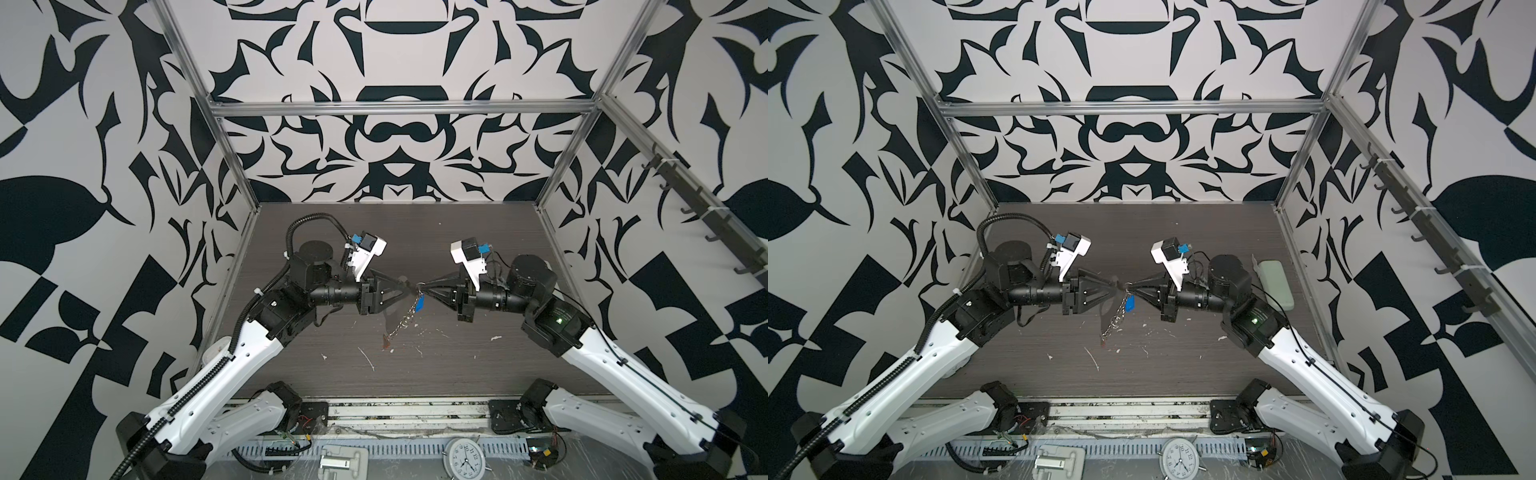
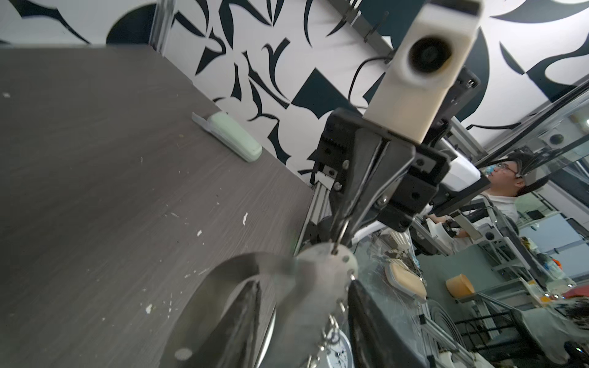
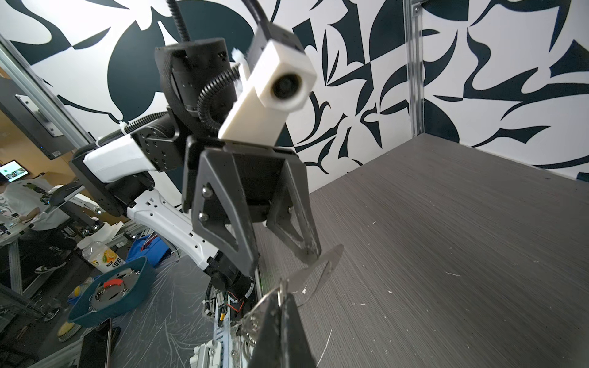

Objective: Remove the keys from the keyring

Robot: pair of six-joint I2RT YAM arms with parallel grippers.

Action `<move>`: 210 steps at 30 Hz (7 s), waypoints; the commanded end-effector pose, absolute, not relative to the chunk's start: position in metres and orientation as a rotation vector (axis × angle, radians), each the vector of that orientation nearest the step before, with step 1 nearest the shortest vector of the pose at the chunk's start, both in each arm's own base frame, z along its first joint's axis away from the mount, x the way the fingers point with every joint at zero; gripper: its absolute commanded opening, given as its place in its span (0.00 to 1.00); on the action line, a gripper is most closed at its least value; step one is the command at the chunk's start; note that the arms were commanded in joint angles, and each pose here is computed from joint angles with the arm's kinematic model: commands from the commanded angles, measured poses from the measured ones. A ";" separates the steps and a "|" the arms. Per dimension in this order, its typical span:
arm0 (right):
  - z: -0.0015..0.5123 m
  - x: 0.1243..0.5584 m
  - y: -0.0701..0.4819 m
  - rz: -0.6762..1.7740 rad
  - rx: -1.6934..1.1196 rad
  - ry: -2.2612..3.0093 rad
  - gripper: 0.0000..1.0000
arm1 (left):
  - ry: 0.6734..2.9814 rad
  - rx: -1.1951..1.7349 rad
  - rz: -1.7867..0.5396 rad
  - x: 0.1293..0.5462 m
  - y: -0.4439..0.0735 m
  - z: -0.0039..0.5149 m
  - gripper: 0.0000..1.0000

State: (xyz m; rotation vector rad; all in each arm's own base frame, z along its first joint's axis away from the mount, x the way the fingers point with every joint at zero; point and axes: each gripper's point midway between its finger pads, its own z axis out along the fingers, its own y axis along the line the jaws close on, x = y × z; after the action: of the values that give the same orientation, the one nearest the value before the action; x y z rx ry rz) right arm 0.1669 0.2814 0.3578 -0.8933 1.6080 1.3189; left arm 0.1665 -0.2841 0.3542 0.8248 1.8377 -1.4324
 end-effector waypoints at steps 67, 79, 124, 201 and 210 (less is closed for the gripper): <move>0.393 0.167 0.289 1.301 -0.963 1.602 0.00 | 1.682 0.994 -1.347 0.162 -0.312 0.351 0.00; 0.423 0.173 0.267 1.307 -0.714 1.314 0.32 | 1.451 0.793 -1.305 0.169 -0.291 0.380 0.00; 0.430 0.167 0.300 1.615 -0.767 1.164 0.24 | 1.263 0.620 -1.394 0.165 -0.272 0.409 0.00; 0.377 0.131 0.295 1.047 -1.397 1.768 0.00 | 1.785 1.161 -1.456 0.123 -0.298 0.349 0.15; 0.386 0.137 0.301 1.084 -1.307 1.740 0.00 | 1.722 1.028 -1.420 0.139 -0.299 0.362 0.00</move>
State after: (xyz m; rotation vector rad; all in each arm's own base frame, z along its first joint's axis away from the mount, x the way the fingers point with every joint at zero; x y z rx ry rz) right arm 0.1391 0.2919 0.3547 -1.3466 1.8985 1.0306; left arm 0.1282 -0.2995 0.3449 1.1160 1.7874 -1.4416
